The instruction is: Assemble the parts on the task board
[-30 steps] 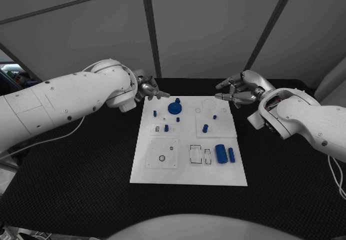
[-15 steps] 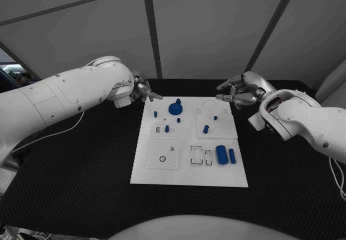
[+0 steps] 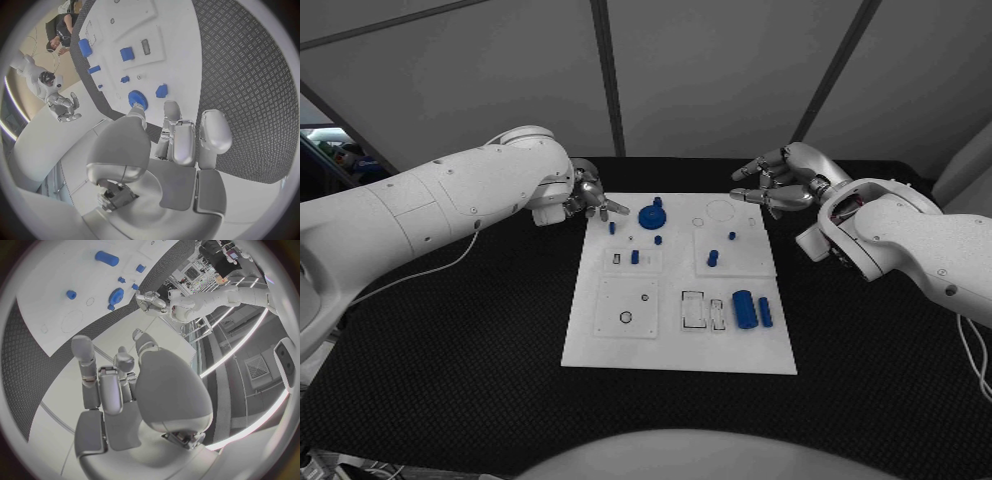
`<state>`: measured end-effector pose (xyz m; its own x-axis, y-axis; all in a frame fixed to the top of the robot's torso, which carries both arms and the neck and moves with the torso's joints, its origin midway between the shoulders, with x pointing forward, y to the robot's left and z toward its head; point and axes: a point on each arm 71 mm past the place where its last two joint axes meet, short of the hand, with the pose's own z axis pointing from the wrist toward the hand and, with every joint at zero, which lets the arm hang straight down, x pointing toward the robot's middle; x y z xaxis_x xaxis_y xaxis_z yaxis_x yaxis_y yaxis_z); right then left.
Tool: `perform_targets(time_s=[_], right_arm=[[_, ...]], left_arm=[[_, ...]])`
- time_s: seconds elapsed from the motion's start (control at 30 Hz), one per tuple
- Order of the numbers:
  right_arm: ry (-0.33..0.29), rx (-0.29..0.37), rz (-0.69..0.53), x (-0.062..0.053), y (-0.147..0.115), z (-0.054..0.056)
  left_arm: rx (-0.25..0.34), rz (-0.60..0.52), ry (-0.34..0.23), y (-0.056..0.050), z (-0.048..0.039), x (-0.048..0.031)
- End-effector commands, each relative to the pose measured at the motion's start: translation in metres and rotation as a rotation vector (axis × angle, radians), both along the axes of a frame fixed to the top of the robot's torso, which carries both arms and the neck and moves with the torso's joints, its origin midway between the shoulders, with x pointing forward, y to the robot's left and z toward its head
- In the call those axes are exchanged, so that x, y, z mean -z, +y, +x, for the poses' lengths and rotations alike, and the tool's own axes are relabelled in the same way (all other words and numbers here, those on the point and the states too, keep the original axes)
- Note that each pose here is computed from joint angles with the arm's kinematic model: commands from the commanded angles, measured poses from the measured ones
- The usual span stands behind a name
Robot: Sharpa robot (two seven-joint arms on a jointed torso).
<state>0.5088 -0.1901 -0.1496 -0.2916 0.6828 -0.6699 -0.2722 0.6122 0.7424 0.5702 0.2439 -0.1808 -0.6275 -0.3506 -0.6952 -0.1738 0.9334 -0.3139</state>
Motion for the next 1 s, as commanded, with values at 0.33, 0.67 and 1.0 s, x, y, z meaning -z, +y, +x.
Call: perform_targets(time_s=[0.33, 0.67, 1.0], right_arm=[[-0.002, -0.012, 0.003, -0.0011, 0.0018, -0.0002], [-0.002, -0.013, 0.003, -0.001, 0.0024, -0.0001], [-0.002, -0.013, 0.003, -0.0011, 0.0024, -0.0002]], left_arm=[[0.014, 0.019, 0.022, 0.0003, -0.0002, 0.0022], [0.024, 0.03, 0.034, -0.0011, 0.0, 0.0039], [0.028, 0.032, 0.041, -0.0025, 0.0, 0.0063]])
